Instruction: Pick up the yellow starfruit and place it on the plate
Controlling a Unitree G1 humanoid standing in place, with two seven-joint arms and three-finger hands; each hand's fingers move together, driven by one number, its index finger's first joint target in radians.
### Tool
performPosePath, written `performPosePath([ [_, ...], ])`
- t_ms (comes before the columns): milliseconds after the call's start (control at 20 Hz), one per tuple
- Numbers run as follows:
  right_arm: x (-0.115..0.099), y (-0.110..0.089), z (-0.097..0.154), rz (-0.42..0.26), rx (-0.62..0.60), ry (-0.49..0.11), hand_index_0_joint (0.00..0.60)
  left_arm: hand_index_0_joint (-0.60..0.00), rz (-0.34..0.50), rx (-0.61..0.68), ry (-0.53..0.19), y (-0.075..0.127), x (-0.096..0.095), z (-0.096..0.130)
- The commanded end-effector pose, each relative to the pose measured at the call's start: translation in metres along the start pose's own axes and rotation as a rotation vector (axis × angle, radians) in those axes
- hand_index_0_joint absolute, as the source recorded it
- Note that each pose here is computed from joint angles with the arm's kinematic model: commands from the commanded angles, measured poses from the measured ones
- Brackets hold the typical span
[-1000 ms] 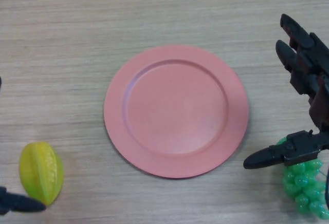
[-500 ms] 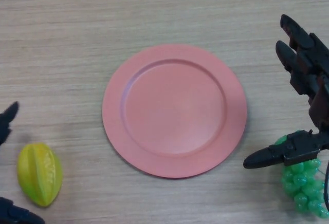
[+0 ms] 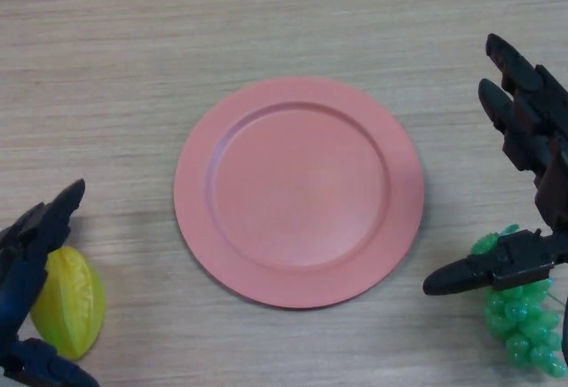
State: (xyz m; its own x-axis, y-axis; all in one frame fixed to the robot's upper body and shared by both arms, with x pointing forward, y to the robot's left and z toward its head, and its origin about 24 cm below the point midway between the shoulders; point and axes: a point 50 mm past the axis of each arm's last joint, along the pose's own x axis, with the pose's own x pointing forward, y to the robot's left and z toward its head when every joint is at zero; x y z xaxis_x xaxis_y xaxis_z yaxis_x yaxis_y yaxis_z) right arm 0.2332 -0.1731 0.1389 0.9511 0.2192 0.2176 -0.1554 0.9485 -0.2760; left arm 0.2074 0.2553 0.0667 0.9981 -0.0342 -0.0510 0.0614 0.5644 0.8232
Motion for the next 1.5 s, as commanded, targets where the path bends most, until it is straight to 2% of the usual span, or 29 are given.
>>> performPosePath([
  [50,-0.003,-0.013,0.030,-0.063,-0.041,-0.198,0.000,-0.150,0.155,0.067,-0.068,0.030,-0.006,0.005],
  [100,-0.003,-0.013,0.030,-0.064,-0.041,-0.198,0.000,-0.250,0.151,0.065,-0.063,0.030,-0.006,0.004],
  [150,-0.003,-0.014,0.031,-0.065,-0.042,-0.198,0.000,-0.400,0.135,0.061,-0.041,0.029,-0.008,0.002],
  [200,-0.003,-0.014,0.031,-0.065,-0.043,-0.198,0.000,-0.500,0.114,0.057,-0.021,0.027,-0.010,0.000],
  [250,-0.002,-0.013,0.031,-0.065,-0.041,-0.200,0.000,-0.600,0.041,0.002,0.026,0.023,-0.015,-0.003],
  [350,-0.003,-0.013,0.032,-0.063,-0.035,-0.199,0.000,-0.600,0.014,-0.007,0.037,0.022,-0.016,-0.003],
  [500,-0.002,-0.013,0.031,-0.064,-0.034,-0.197,0.000,-0.600,0.016,-0.006,0.035,0.024,-0.013,-0.002],
  [800,-0.003,-0.013,0.033,-0.063,-0.036,-0.204,0.000,-0.600,0.044,-0.007,-0.036,0.049,-0.014,0.017],
  [900,-0.004,-0.011,0.033,-0.058,-0.024,-0.202,0.000,-0.600,0.033,0.008,-0.093,0.059,-0.013,0.031],
  [950,-0.004,-0.012,0.034,-0.058,-0.025,-0.205,0.000,-0.600,0.033,0.026,-0.169,0.066,-0.013,0.043],
  [1100,-0.005,-0.013,0.036,-0.059,-0.018,-0.205,0.000,-0.600,-0.016,0.011,-0.204,0.074,-0.015,0.060],
  [1200,-0.006,-0.012,0.036,-0.057,-0.019,-0.203,0.000,-0.600,0.042,0.035,-0.289,0.070,-0.010,0.075],
  [1250,-0.006,-0.012,0.037,-0.057,-0.016,-0.206,0.000,-0.600,0.074,0.048,-0.363,0.066,-0.005,0.087],
  [1350,-0.006,-0.012,0.038,-0.061,-0.014,-0.217,0.000,-0.600,0.111,0.040,-0.459,0.058,-0.001,0.103],
  [1400,-0.006,-0.012,0.039,-0.061,-0.018,-0.218,0.000,-0.600,0.126,0.050,-0.488,0.054,0.001,0.107],
  [1450,-0.006,-0.012,0.038,-0.060,-0.017,-0.220,0.000,-0.600,0.175,0.050,-0.552,0.049,0.006,0.114],
  [1500,-0.006,-0.012,0.038,-0.060,-0.016,-0.218,0.000,-0.600,0.186,0.025,-0.564,0.047,0.008,0.116],
])
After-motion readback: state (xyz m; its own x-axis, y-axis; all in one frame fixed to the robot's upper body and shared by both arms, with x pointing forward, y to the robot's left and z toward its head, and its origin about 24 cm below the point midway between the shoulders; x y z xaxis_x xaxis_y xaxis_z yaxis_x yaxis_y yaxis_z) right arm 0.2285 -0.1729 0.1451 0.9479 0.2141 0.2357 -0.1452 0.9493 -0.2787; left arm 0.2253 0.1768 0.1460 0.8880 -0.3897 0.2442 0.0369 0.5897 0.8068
